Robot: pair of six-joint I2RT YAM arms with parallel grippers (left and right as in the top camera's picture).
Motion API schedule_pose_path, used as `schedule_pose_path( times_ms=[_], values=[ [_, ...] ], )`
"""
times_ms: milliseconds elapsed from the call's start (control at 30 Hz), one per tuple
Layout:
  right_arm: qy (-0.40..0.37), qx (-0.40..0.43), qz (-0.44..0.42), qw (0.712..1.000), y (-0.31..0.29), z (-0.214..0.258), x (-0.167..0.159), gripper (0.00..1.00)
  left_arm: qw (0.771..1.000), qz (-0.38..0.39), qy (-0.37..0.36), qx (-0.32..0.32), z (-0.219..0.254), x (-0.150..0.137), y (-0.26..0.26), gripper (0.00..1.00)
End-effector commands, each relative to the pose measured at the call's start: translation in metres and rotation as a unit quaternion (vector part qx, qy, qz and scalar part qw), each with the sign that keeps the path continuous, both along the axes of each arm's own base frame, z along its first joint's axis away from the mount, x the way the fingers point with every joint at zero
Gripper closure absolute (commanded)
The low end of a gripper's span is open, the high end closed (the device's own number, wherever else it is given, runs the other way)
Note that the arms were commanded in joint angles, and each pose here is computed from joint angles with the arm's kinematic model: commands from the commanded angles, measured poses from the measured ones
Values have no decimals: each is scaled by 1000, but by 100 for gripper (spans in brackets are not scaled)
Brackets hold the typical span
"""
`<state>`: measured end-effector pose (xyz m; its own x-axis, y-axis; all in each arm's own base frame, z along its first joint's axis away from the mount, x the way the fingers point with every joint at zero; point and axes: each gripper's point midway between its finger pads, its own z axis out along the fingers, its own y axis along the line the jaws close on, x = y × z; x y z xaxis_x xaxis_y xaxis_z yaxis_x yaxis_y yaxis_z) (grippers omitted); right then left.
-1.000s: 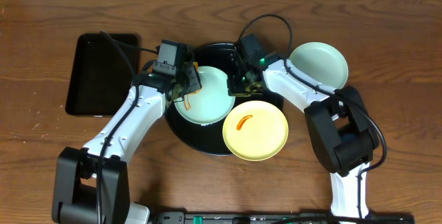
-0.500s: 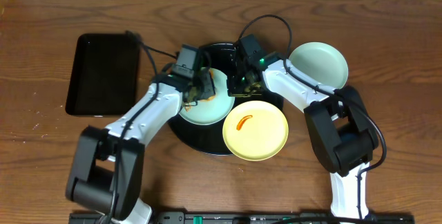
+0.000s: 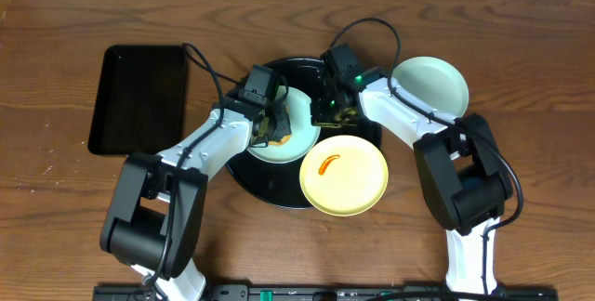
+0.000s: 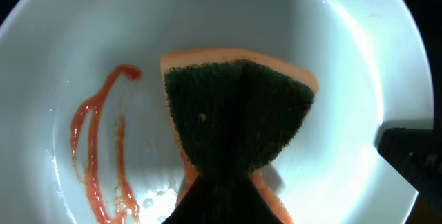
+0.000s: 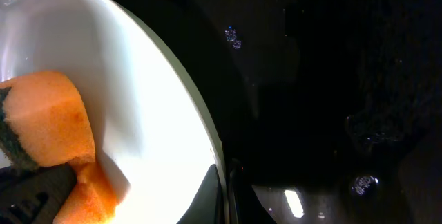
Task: Clean dirty plates on tray and stack at the side
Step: 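Lower the sponge in the left gripper onto the blue plate, then scrub the sauce off the blue plate with the left gripper's sponge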
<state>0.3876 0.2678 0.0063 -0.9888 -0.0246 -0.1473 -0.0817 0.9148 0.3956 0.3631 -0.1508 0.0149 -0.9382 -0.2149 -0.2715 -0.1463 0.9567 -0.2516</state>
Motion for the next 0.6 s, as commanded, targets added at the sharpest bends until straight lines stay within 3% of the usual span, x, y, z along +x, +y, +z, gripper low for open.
schedule_pose_path(
  times_ms=[0, 100, 367, 567],
  values=[
    [13, -17, -14, 1000, -9, -13, -1, 99, 1000, 1, 17, 17, -12, -6, 7, 90],
    [14, -17, -14, 1000, -9, -13, -1, 99, 999, 10, 8, 47, -12, -3, 18, 90],
    [15, -18, -14, 1000, -10, -14, -2, 99, 977, 42, -15, 207, -8, 0, 75, 90],
    [15, -18, -14, 1000, -10, -14, -2, 99, 975, 29, -32, 220, 1, 6, 77, 91]
  ],
)
